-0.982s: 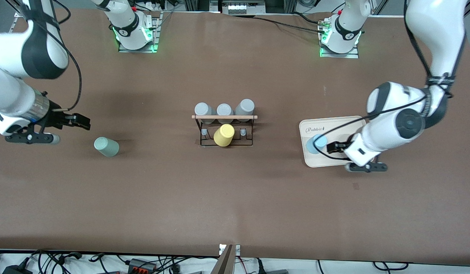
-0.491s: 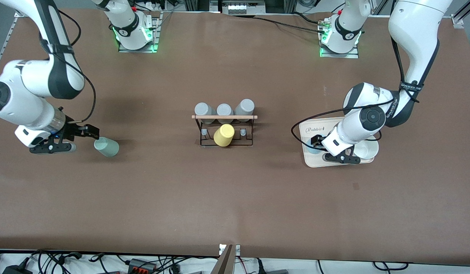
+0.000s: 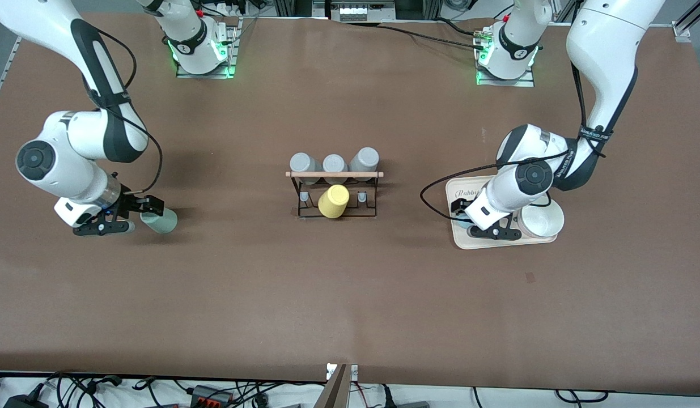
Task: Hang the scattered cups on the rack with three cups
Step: 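Grasp the teal cup and the blue cup with both grippers, then hang the blue cup on the rack with the left gripper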
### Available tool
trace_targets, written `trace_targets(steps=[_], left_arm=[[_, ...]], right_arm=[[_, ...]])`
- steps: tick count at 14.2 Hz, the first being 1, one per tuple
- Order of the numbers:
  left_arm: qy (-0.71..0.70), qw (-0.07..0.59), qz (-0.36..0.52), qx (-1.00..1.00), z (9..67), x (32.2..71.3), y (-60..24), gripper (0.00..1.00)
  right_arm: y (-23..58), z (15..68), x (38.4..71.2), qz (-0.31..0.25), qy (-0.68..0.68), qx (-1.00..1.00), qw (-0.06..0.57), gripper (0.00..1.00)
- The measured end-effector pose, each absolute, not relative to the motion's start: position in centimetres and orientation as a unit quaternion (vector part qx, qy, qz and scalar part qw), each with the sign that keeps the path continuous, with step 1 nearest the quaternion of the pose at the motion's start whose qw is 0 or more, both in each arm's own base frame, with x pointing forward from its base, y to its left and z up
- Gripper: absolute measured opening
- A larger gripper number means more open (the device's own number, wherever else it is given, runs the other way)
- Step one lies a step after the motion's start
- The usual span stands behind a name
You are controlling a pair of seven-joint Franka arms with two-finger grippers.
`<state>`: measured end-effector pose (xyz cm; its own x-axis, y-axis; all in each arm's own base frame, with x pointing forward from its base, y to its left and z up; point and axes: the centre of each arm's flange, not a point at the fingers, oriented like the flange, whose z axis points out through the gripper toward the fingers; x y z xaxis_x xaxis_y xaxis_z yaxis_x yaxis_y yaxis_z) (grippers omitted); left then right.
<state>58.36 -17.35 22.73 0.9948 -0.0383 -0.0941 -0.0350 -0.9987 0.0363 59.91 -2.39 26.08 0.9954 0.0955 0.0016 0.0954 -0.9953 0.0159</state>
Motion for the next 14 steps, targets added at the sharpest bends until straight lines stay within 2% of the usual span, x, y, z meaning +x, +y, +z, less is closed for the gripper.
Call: trace_targets(steps=[3,6,8,12,13,14], left_arm=[[-0.059,-0.011,-0.034,0.998,22.8,58.5,-17.3,0.65],[-0.088,-0.016,-0.033,0.995,23.5,58.3,-18.5,0.65],[-0.104,-0.012,-0.028,0.994,26.1,58.7,-21.1,0.65],[-0.106,-0.007,0.002,0.994,37.1,59.9,-29.0,0.65],[-0.105,-0.005,0.011,0.994,39.8,59.6,-31.6,0.65],[-0.096,-0.001,0.022,0.995,41.9,58.9,-34.2,0.65]], right_arm=[[-2.4,25.0,59.9,-0.003,0.048,0.999,0.007,1.0],[-2.4,24.6,59.8,-0.006,0.048,0.999,0.007,1.0],[-2.4,24.5,59.8,-0.007,0.049,0.999,0.007,1.0],[-2.4,24.4,59.8,-0.007,0.053,0.999,0.007,1.0],[-2.4,24.4,59.8,-0.007,0.053,0.999,0.007,0.94],[-2.4,24.4,59.8,-0.008,0.053,0.999,0.007,0.94]])
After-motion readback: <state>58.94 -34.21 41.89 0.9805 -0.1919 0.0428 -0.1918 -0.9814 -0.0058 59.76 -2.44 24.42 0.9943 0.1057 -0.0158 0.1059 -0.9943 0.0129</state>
